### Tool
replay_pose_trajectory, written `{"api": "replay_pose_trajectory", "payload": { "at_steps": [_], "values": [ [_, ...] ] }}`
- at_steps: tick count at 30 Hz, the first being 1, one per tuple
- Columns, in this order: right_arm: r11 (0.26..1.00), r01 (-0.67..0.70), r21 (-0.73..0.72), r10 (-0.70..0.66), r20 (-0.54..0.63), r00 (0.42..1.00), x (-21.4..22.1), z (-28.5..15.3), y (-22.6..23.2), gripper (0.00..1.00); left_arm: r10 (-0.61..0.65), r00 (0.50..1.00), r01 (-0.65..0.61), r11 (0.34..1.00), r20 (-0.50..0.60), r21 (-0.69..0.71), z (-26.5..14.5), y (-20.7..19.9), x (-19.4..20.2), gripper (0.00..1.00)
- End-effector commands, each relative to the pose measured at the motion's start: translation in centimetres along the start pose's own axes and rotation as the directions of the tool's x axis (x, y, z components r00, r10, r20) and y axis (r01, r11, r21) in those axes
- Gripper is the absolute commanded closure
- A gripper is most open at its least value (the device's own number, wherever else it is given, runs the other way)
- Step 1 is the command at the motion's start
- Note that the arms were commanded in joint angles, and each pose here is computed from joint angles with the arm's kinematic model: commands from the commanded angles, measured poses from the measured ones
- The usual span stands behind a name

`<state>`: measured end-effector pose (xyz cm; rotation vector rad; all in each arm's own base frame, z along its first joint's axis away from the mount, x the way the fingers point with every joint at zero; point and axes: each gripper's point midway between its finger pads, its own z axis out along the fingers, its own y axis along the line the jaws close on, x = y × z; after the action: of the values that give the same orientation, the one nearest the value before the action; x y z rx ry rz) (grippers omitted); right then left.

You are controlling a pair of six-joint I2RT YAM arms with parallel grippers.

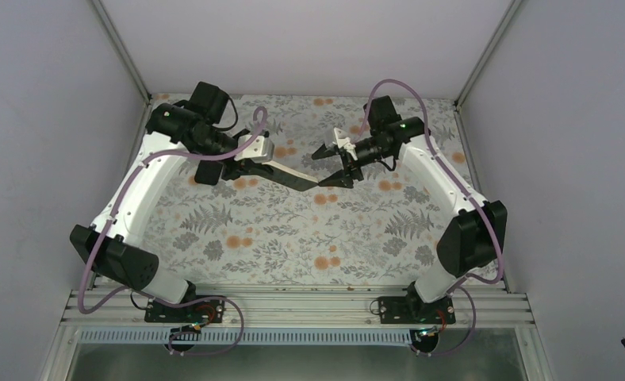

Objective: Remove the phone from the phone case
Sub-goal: Remove the phone case from the phone.

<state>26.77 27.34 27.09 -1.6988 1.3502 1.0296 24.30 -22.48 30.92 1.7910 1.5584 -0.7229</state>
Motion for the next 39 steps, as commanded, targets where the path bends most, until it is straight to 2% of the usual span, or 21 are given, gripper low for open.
{"api": "replay_pose_trajectory", "payload": {
  "at_steps": [1,9,16,22,25,34,37,39],
  "values": [
    [1.000,0.010,0.000,-0.010,0.026,1.000,-1.1,0.2,-0.7,0.22,0.051,0.995,-0.051,0.999,0.086,-0.010,-0.8,0.1,-2.1,0.98],
    [0.998,0.008,0.066,-0.008,0.008,1.000,-1.4,0.1,-2.8,0.26,0.056,0.992,-0.057,0.998,0.116,0.007,-1.0,-0.4,-2.7,0.98],
    [0.966,0.021,0.257,-0.014,-0.030,0.999,-1.8,-0.4,-7.4,0.29,0.077,0.979,-0.082,0.996,0.188,0.021,-1.6,-1.3,-4.2,0.98],
    [0.962,0.012,0.271,-0.011,-0.003,1.000,-2.8,-0.2,-9.3,0.29,0.081,0.963,-0.097,0.994,0.257,0.048,-1.8,-1.8,-5.3,0.98],
    [0.971,0.023,0.239,-0.027,0.011,1.000,-3.7,0.4,-8.9,0.28,0.071,0.954,-0.093,0.994,0.292,0.060,-1.9,-1.4,-6.0,0.98],
    [0.993,0.086,0.075,-0.094,0.109,0.990,-7.9,3.0,-5.5,0.26,0.105,0.900,-0.087,0.994,0.424,-0.060,-3.4,2.9,-10.2,0.98],
    [0.995,0.098,-0.023,-0.093,0.161,0.983,-9.4,4.0,-4.1,0.24,0.128,0.880,-0.072,0.988,0.458,-0.137,-3.7,4.9,-11.2,0.98],
    [0.986,0.096,-0.138,-0.069,0.190,0.979,-10.3,5.7,-2.4,0.25,0.146,0.864,-0.053,0.978,0.482,-0.203,-4.1,6.6,-11.9,0.98]
  ]
}}
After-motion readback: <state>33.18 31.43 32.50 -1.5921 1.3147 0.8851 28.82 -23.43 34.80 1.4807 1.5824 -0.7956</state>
